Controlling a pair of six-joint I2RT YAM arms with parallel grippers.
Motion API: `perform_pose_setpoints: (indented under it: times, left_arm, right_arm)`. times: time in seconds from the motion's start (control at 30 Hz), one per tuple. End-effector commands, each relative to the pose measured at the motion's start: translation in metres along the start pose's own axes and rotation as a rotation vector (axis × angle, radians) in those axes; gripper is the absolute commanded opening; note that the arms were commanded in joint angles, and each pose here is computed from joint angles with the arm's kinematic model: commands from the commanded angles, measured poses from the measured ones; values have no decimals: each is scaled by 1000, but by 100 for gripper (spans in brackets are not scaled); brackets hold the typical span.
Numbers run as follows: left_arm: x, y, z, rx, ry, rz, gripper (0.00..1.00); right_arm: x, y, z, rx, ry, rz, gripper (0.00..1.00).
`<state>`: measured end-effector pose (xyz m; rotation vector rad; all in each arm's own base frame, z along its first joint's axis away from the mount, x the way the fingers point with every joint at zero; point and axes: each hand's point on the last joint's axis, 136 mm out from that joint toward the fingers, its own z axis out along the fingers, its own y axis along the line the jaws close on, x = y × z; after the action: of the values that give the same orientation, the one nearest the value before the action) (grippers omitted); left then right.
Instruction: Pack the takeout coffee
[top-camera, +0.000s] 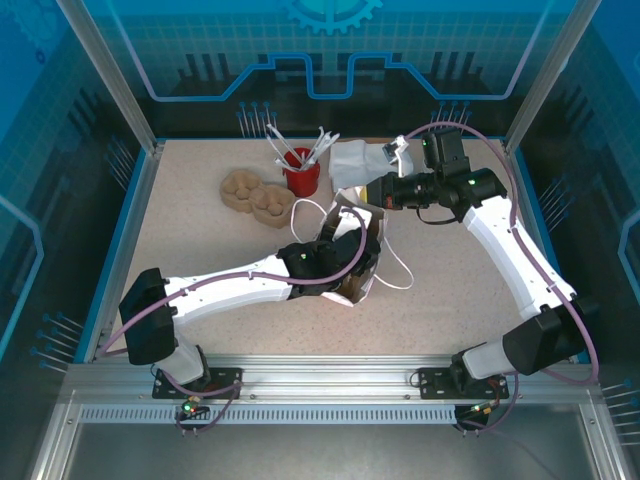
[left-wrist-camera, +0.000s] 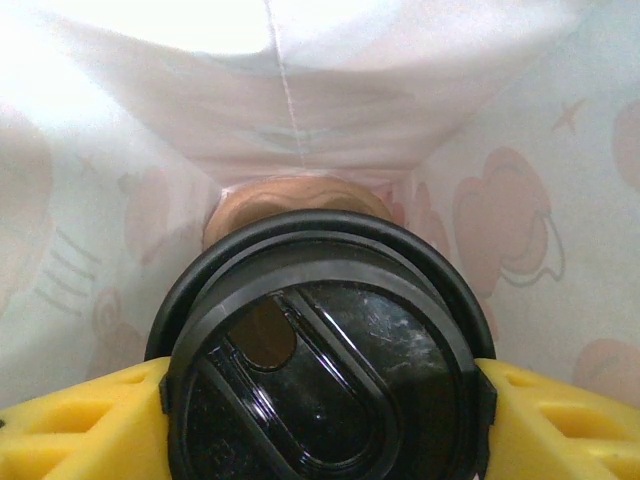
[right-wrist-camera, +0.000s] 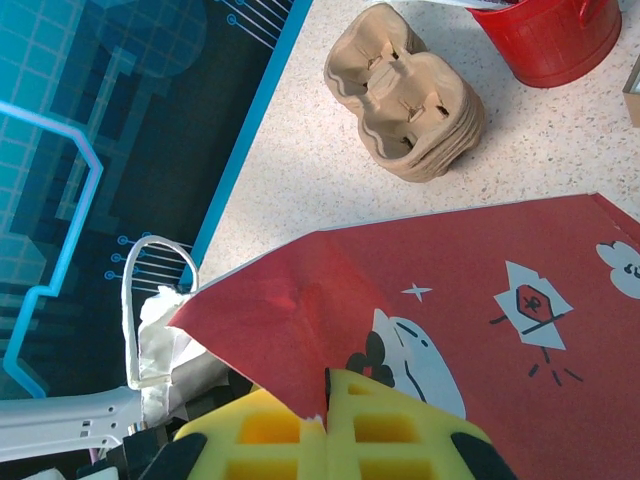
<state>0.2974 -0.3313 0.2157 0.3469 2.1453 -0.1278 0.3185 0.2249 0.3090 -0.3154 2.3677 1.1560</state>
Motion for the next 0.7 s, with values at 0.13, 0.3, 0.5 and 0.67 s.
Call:
perform_pose_setpoints:
  times: [0.13, 0.3, 0.5, 0.67]
  left_arm:
    - [-16, 10, -2, -22, -62, -19, 69]
    - [-18, 11, -3, -21, -63, -25, 69]
    - [-14, 11, 4, -23, -49, -27, 69]
    - [-9, 13, 6, -30, -31, -34, 69]
  right_arm:
    - [10, 7, 8, -55, 54, 30, 0]
    - [9, 7, 10, -61, 57, 32, 0]
    - [7, 10, 11, -72, 59, 36, 0]
    - [4, 11, 9, -72, 48, 29, 0]
